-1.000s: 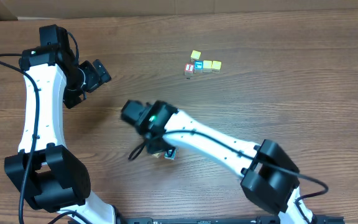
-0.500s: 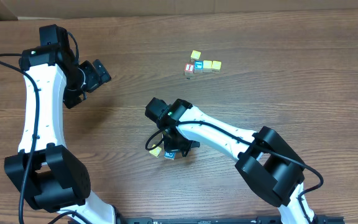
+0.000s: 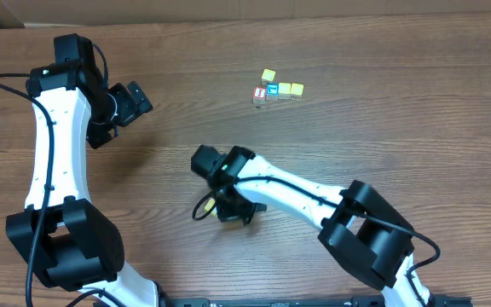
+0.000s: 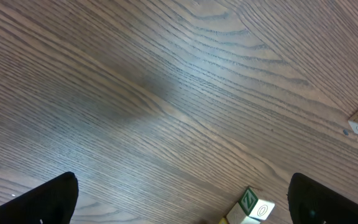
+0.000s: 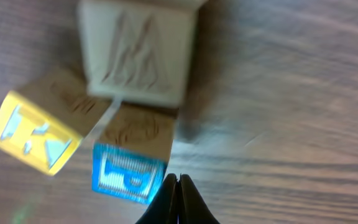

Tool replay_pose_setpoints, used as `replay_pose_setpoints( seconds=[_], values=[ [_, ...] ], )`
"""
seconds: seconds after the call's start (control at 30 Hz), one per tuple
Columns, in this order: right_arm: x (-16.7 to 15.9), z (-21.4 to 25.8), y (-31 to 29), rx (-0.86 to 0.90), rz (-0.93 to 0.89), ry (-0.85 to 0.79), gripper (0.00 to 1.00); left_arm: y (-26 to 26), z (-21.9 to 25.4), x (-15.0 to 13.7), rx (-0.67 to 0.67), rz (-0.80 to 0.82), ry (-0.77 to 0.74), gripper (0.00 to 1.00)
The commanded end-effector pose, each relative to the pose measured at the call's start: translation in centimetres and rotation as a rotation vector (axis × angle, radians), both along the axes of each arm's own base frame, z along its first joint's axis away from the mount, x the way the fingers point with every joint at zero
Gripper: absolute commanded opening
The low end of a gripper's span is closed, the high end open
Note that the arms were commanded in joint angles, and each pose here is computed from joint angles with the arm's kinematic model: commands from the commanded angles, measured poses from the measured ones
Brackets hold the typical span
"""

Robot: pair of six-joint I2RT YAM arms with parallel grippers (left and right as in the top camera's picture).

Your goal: Flip 5 blocks

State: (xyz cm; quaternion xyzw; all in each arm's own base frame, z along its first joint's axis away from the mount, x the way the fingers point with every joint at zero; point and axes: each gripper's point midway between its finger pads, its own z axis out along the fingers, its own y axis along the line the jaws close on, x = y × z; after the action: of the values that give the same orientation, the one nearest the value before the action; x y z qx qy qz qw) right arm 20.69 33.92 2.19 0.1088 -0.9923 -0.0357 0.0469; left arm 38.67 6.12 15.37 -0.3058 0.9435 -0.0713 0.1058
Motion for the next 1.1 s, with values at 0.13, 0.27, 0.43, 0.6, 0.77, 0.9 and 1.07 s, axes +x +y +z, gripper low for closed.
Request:
replay_pose_setpoints(
  seconds=[0.13, 0.27, 0.43, 0.6, 0.77, 0.9, 1.07],
  values=[
    [-2.5, 1.1, 1.4, 0.023, 0.078, -0.004, 0.04, -0.4, -0.3, 0.1, -0.001, -0.018, 0.008, 1.0],
    [-3.1, 1.3, 1.6, 0.019, 0.097, -0.009, 0.04, -0.4, -0.3, 0.1, -0.001, -0.018, 0.009, 1.0],
    [-2.4, 4.3, 1.5, 0.041, 0.119, -0.067, 0.04, -0.4, -0.3, 0.1, -0.001, -0.018, 0.008, 1.0],
    [-3.1, 5.5, 2.1, 0.087, 0.163, -0.065, 0.04, -0.4, -0.3, 0.1, -0.001, -0.018, 0.009, 1.0],
    [-4.5, 4.1, 2.7, 0.101, 0.348, -0.083, 0.04, -0.4, -0.3, 0.1, -0.001, -0.018, 0.008, 1.0],
    [-5.3, 3.0, 2.9, 0.099, 0.603, -0.13, 0.04, -0.4, -0.3, 0.1, -0.001, -0.018, 0.008, 1.0],
    [-5.8, -0.3, 2.0, 0.095, 0.757, -0.154, 0.04, -0.4, -0.3, 0.1, -0.001, -0.018, 0.008, 1.0]
  ],
)
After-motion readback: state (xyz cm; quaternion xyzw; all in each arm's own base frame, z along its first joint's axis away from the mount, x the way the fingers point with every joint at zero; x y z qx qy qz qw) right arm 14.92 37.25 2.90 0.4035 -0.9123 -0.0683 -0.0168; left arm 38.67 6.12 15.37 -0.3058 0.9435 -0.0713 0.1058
